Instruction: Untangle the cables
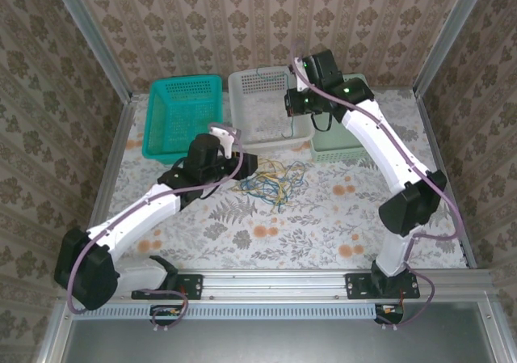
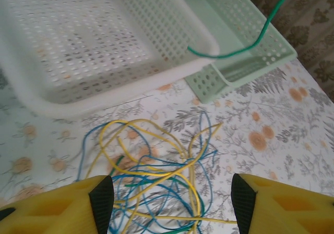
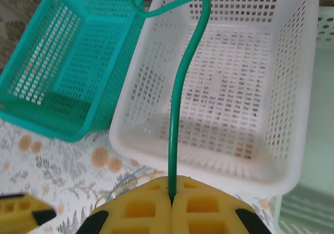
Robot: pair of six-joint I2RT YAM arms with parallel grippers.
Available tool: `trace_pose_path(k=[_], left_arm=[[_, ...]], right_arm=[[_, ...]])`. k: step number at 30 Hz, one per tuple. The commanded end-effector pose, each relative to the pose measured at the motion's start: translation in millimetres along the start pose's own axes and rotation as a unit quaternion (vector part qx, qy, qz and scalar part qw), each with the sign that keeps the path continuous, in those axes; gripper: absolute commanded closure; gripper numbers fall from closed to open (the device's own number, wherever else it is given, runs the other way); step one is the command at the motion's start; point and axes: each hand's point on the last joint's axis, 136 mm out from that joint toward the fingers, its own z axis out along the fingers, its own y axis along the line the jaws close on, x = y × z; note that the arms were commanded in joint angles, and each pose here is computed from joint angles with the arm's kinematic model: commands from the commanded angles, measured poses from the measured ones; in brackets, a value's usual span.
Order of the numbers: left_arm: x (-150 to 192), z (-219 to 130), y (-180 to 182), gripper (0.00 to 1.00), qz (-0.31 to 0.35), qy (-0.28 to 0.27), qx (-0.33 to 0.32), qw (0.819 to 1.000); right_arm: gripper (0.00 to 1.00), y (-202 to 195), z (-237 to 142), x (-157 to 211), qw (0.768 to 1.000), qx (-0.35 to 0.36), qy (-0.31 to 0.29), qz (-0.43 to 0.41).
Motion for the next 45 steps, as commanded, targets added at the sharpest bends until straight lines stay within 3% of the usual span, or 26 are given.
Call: trace_pose_path(k=[1,6,17,18,19,21,22,28,30,34,39,45], left_arm=[[7.5,-5.4,15.4,0.36,-0.022,-0.001,-0.020,1.000],[10.6,-11.8,21.9,0.36,-0.030,-0.005,-0.026,0.999],[13.7,-14.8,29.0,0.36,-0.036,-0.001,-0.033,0.999],[14.7,-14.2,29.1,0.36,-0.038,0.000,-0.033,0.999],[14.8,-13.8,28.9,0.36,-0.039,0.001,-0.032,0.999],[16.7,-13.2,29.2,0.36,-0.043,0.004,-0.032,0.999],[17.2,-13.1,29.3,0.36,-0.044,0.004,-0.032,0.999],[24.3,-8.1,31.2,0.36,-0.053,0.017,-0.032,0.998],[28.0,-2.7,31.5,0.36,-0.060,0.028,-0.030,0.997],[36.6,8.1,31.7,0.36,-0.066,0.061,-0.028,0.996],[47.0,13.8,43.1,0.36,-0.052,0.111,-0.059,0.991],[49.9,19.6,41.1,0.36,-0.065,0.112,-0.043,0.991]], right_arm=[[1.00,2.9,17.4,-13.4,0.999,-0.026,0.002,0.021],[1.00,-15.5,66.9,-6.6,0.999,-0.027,0.030,0.032],[0.98,-45.0,148.6,50.7,0.993,-0.007,0.118,0.029],[0.94,-47.5,154.4,54.7,0.992,-0.010,0.124,0.031],[0.83,-50.2,157.8,57.5,0.991,-0.008,0.128,0.033],[0.45,-55.0,161.1,61.0,0.991,0.000,0.133,0.032],[0.35,-57.9,159.1,60.2,0.991,0.009,0.131,0.031],[0.27,-44.3,117.7,40.3,0.995,-0.002,0.097,0.009],[0.11,-38.3,96.4,37.0,0.997,-0.003,0.080,-0.003],[0.11,-31.9,62.4,47.2,0.998,-0.006,0.060,-0.008],[0.15,-28.1,34.1,102.9,0.996,-0.001,0.093,-0.009],[0.16,-7.4,27.7,183.7,0.979,0.013,0.159,-0.130]])
